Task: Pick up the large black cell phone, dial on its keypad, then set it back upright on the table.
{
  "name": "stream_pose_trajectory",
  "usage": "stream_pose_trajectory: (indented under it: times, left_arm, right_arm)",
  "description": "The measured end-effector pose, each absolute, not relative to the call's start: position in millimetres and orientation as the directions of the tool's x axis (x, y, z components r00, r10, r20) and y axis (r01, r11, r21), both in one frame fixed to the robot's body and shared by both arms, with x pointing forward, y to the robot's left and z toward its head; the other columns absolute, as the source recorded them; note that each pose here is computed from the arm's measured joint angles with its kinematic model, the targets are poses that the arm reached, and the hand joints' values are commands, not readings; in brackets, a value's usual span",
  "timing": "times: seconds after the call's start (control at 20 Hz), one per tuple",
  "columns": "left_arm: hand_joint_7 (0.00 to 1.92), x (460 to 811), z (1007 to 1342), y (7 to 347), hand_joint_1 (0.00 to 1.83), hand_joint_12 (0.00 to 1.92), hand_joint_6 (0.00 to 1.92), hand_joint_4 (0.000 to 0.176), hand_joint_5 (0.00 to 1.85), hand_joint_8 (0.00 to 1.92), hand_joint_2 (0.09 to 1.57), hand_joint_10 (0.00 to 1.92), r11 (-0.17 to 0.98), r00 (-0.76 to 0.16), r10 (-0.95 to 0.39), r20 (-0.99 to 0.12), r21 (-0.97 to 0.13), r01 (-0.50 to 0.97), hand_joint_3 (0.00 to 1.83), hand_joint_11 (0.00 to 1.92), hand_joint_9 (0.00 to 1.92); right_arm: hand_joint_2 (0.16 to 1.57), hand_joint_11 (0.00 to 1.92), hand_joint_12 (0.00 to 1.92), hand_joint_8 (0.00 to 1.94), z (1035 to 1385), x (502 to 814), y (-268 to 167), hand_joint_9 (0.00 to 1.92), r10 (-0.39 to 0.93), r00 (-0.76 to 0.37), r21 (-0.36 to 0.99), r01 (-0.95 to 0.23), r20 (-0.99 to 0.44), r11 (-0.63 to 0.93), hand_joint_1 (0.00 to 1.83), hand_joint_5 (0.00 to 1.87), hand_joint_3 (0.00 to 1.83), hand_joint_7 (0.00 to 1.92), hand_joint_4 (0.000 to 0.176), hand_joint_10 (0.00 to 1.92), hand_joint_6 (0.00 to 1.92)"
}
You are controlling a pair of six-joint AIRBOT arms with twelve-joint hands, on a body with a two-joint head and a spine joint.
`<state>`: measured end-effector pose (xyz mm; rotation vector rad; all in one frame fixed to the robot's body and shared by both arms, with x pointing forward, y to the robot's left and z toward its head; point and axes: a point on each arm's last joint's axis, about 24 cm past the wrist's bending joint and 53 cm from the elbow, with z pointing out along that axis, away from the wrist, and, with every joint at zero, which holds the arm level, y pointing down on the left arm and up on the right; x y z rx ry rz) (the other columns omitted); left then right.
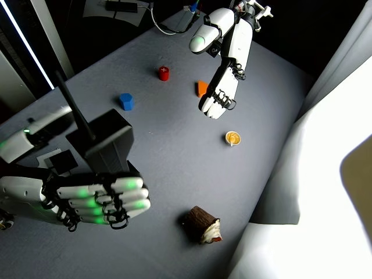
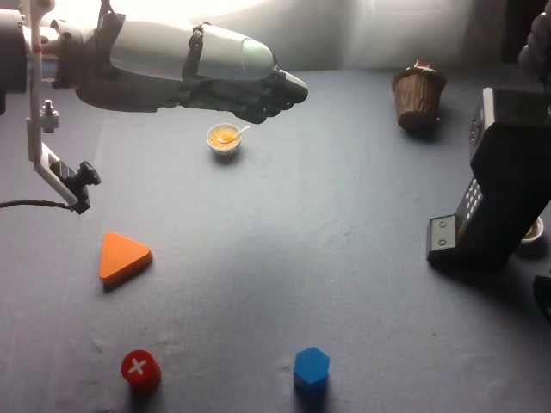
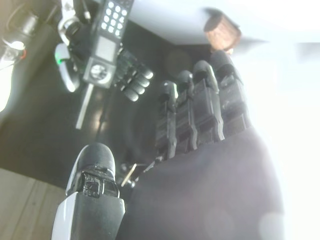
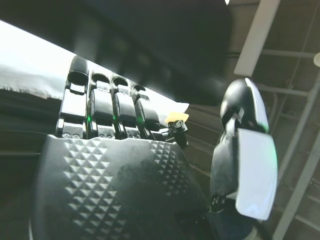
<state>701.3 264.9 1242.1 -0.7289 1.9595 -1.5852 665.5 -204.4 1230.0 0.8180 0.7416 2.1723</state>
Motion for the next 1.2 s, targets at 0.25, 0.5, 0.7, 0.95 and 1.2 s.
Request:
stream_pose_trajectory:
  times: [0.25,0.5,0.7,0.95,1.2]
  left_arm:
    - [0.20,700.8,1242.3,264.2,0.00,0.33,0.00,0.007,0.25,0.00,1.24,0.00,0.173,-0.726,-0.686,-0.055,-0.981,-0.088,0.00,0.00,0.15]
    - [0.21,699.3,1242.0,260.9,0.00,0.38,0.00,0.003,0.26,0.00,1.24,0.00,0.172,-0.731,-0.680,-0.054,-0.981,-0.088,0.00,0.00,0.16]
    - [0.22,699.2,1241.9,260.2,0.00,0.35,0.00,0.003,0.26,0.00,1.24,0.00,0.172,-0.732,-0.679,-0.053,-0.981,-0.088,0.00,0.00,0.17]
    - [0.22,698.8,1241.9,259.8,0.00,0.38,0.00,0.001,0.28,0.00,1.24,0.00,0.172,-0.733,-0.679,-0.053,-0.981,-0.088,0.00,0.00,0.17]
    - [0.25,695.3,1241.1,251.6,0.01,0.37,0.00,0.000,0.29,0.01,1.25,0.01,0.171,-0.745,-0.665,-0.049,-0.981,-0.088,0.00,0.00,0.20]
  right_arm:
    - [0.87,0.00,0.00,0.00,1230.0,665.3,-204.1,0.00,0.757,-0.564,0.695,-0.397,0.330,-0.599,0.09,0.00,0.00,0.00,0.061,0.00,0.00]
    - [0.88,0.00,0.00,0.00,1230.1,665.1,-203.8,0.00,0.757,-0.565,0.696,-0.397,0.328,-0.598,0.07,0.00,0.00,0.00,0.055,0.00,0.00]
    - [0.88,0.00,0.00,0.00,1230.0,660.8,-195.8,0.00,0.745,-0.586,0.700,-0.385,0.318,-0.602,0.08,0.00,0.00,0.00,0.057,0.00,0.00]
    - [0.89,0.00,0.00,0.00,1238.3,657.6,-197.7,0.00,0.749,-0.601,0.710,-0.396,0.278,-0.582,0.09,0.00,0.00,0.00,0.062,0.00,0.00]
    - [0.89,0.00,0.00,0.00,1252.5,656.5,-212.4,0.00,0.768,-0.592,0.713,-0.427,0.245,-0.556,0.09,0.00,0.00,0.00,0.058,0.00,0.00]
